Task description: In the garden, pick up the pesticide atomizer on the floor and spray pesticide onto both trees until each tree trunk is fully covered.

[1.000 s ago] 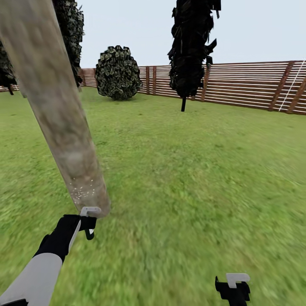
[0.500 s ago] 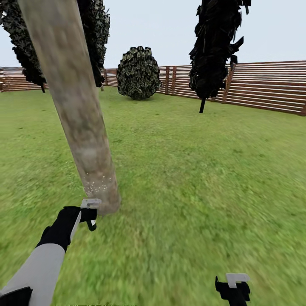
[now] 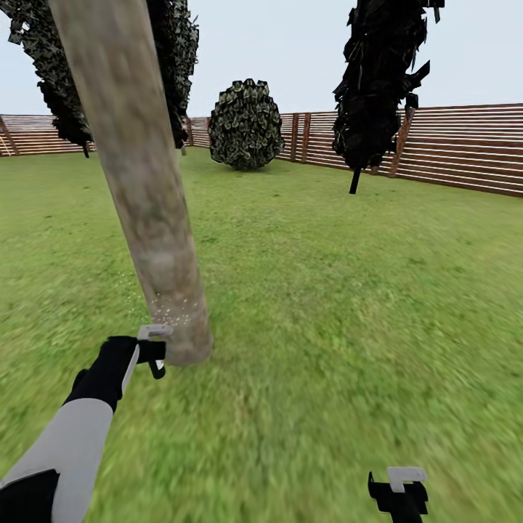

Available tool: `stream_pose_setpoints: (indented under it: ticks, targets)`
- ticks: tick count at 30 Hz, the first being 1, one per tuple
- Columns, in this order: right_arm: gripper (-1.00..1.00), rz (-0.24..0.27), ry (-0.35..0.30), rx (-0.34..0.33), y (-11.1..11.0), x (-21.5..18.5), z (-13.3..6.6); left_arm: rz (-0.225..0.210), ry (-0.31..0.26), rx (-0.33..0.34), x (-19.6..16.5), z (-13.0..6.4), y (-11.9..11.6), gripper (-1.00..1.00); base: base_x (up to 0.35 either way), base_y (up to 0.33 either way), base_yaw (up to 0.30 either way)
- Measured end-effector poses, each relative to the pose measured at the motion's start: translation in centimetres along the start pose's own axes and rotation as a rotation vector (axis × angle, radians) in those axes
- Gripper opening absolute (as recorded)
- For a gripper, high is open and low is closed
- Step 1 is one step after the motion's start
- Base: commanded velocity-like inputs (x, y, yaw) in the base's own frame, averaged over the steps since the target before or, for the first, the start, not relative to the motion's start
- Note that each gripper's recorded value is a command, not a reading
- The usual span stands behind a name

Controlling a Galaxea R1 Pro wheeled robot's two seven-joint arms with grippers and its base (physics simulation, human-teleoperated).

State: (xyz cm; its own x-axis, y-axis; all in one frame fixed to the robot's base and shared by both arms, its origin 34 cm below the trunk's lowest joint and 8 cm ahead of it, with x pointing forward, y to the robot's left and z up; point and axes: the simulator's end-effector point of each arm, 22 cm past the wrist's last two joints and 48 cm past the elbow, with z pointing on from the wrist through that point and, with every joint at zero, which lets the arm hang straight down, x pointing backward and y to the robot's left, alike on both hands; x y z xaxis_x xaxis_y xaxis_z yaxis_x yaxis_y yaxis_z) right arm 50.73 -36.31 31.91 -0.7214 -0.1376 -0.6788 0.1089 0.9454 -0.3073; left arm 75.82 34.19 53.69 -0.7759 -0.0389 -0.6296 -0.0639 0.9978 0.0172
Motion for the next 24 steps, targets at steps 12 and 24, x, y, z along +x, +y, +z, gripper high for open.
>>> stream_pose_setpoints:
  ticks: [12,24]
  targets:
    - [1.00,0.000,0.000,0.000,0.01,-0.01,0.00,0.013,0.002,-0.010,0.07,0.00,0.21,-1.00,0.181,-0.198,0.000]
    - [1.00,0.000,0.000,-0.001,0.02,0.00,0.01,0.012,0.003,-0.012,0.12,0.02,0.36,-1.00,0.014,-0.270,0.006]
